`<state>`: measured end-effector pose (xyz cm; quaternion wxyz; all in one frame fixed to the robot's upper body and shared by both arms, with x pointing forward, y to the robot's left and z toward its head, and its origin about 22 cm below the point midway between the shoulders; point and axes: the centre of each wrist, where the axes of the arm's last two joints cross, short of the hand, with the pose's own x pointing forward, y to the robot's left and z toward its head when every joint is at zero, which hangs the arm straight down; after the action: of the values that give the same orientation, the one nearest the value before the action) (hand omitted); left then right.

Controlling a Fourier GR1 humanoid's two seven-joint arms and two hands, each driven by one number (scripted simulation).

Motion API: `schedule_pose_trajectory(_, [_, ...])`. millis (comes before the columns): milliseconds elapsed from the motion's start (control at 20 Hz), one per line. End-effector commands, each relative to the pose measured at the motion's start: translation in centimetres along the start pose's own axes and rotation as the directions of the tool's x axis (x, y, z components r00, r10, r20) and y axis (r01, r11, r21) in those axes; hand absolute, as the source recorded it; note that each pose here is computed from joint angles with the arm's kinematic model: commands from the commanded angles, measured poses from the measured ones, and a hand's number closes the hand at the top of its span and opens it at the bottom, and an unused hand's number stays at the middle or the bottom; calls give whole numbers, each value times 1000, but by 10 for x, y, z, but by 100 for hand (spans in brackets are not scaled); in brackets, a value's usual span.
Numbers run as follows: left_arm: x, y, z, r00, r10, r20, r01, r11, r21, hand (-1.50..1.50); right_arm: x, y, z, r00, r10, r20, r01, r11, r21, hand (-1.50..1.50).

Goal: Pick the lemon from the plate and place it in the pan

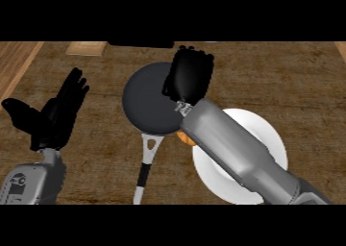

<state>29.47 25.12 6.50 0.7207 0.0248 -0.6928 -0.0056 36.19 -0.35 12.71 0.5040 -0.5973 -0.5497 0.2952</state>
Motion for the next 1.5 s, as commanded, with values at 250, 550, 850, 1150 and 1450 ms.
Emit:
schedule_pose_trajectory(250, [-1, -3, 7, 1000, -2, 13, 2, 1000, -21, 0, -29, 63, -2, 982, -47, -183, 56, 997, 44, 150])
schedule_pose_trajectory(550, [2, -1, 4, 1000, 10, 9, -10, 1000, -16, 0, -66, 91, 2, 905, -157, -396, 228, 964, 139, -150])
schedule_pose_trajectory(850, [-3, -13, 3, 1000, -2, 17, 2, 1000, -4, 0, -70, 100, 0, 905, -267, -331, 320, 940, 117, -150])
schedule_pose_trajectory(1150, [1, 12, 6, 1000, -6, 7, 5, 1000, 27, 0, -64, 86, 12, 768, -558, -314, 564, 822, -81, -150])
schedule_pose_trajectory(1450, [-24, 25, 17, 1000, -3, -29, 5, 997, 72, 0, -79, 77, 47, 591, -750, -296, 733, 653, -192, -150])
